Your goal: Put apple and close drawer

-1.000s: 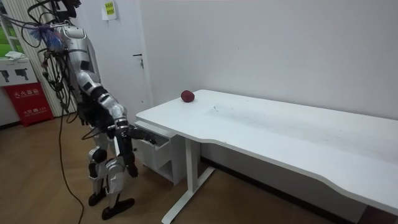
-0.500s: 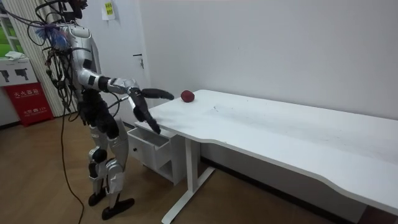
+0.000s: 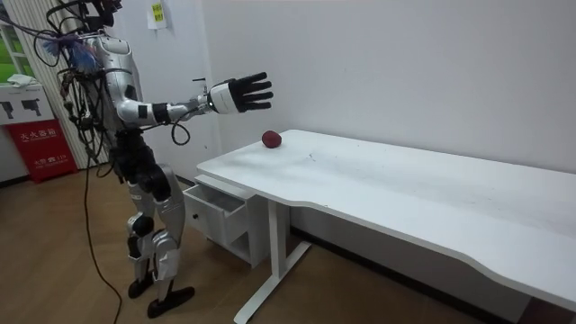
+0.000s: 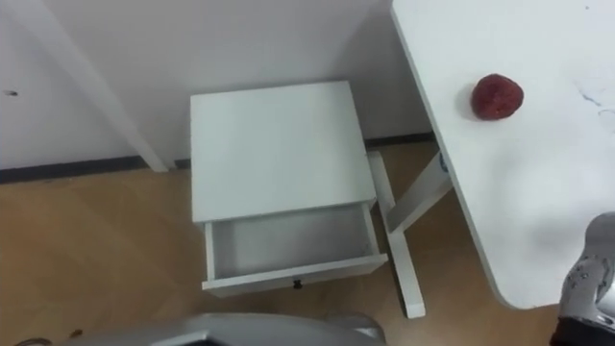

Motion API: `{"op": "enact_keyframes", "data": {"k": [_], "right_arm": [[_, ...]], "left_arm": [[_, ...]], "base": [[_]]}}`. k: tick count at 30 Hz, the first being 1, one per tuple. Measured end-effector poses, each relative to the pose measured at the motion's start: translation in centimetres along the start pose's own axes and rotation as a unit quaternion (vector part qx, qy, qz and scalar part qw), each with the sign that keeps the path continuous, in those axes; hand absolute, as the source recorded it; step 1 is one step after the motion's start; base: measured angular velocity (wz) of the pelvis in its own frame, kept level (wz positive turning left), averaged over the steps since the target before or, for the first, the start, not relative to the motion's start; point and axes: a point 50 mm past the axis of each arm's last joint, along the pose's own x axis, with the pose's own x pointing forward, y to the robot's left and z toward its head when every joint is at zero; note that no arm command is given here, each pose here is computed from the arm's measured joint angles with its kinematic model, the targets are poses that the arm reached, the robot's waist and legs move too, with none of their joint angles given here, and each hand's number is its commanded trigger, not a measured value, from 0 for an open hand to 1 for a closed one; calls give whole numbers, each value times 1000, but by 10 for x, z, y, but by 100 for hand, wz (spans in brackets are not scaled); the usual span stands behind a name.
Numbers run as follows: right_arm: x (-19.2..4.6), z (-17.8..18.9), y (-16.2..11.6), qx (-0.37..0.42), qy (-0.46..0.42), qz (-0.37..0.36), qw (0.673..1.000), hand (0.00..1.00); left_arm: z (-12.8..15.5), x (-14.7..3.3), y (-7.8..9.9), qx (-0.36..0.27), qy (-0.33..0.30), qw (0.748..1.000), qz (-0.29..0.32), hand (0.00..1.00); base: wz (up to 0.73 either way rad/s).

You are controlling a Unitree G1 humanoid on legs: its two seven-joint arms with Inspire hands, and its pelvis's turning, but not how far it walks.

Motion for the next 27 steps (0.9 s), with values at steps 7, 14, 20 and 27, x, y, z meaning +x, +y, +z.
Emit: {"op": "enact_keyframes", "data": {"k": [7,14,20,27], "right_arm": [[-3,-1,17,-12,10,92,996,0],[-8,-8,33,-22,34,182,982,0],[-16,-19,46,-33,61,252,965,0],[-22,-30,52,-49,92,312,944,0]], "left_arm": [[-4,-1,0,0,10,1000,-8,0],[0,0,1,13,-1,1000,-7,0],[-1,0,0,30,6,999,-11,0],[2,0,1,36,5,999,-13,0]], "base": [[0],[1],[0],[3]]}}
